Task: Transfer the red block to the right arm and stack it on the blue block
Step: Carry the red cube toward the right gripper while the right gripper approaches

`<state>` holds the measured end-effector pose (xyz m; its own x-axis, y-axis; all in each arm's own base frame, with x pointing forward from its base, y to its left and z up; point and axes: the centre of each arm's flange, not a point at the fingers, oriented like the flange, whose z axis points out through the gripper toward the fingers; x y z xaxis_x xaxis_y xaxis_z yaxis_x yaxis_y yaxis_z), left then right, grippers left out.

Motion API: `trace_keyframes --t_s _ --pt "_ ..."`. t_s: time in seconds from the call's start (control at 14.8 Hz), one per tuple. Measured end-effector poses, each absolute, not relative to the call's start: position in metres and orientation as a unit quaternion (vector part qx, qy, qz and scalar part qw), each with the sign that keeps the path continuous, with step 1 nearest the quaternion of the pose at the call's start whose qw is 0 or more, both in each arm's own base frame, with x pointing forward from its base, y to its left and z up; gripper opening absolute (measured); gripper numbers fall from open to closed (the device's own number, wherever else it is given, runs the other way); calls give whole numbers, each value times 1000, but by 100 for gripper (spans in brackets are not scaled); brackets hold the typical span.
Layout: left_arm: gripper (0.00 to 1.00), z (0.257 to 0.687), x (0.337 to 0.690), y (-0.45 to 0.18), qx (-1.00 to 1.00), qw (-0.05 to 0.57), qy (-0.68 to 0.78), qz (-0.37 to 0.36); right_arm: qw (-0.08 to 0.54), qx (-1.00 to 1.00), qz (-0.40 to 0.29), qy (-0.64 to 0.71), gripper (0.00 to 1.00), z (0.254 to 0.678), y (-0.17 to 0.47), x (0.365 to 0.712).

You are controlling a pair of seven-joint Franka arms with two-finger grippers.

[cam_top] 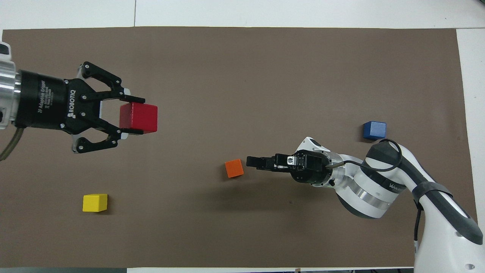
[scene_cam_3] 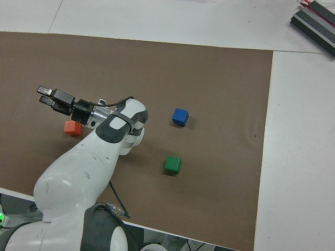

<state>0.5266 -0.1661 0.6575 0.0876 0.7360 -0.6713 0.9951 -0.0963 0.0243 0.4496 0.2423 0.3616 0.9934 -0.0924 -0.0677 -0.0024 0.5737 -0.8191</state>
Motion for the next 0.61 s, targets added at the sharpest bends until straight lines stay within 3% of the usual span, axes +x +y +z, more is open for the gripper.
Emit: trace_keyframes --t_s 0.27,0.61 --pt "54 656 513 -232 681 238 634 -277 879 -471 -37 65 100 366 260 456" --pt "54 651 506 -249 671 226 639 -300 877 -472 -44 75 100 370 280 463"
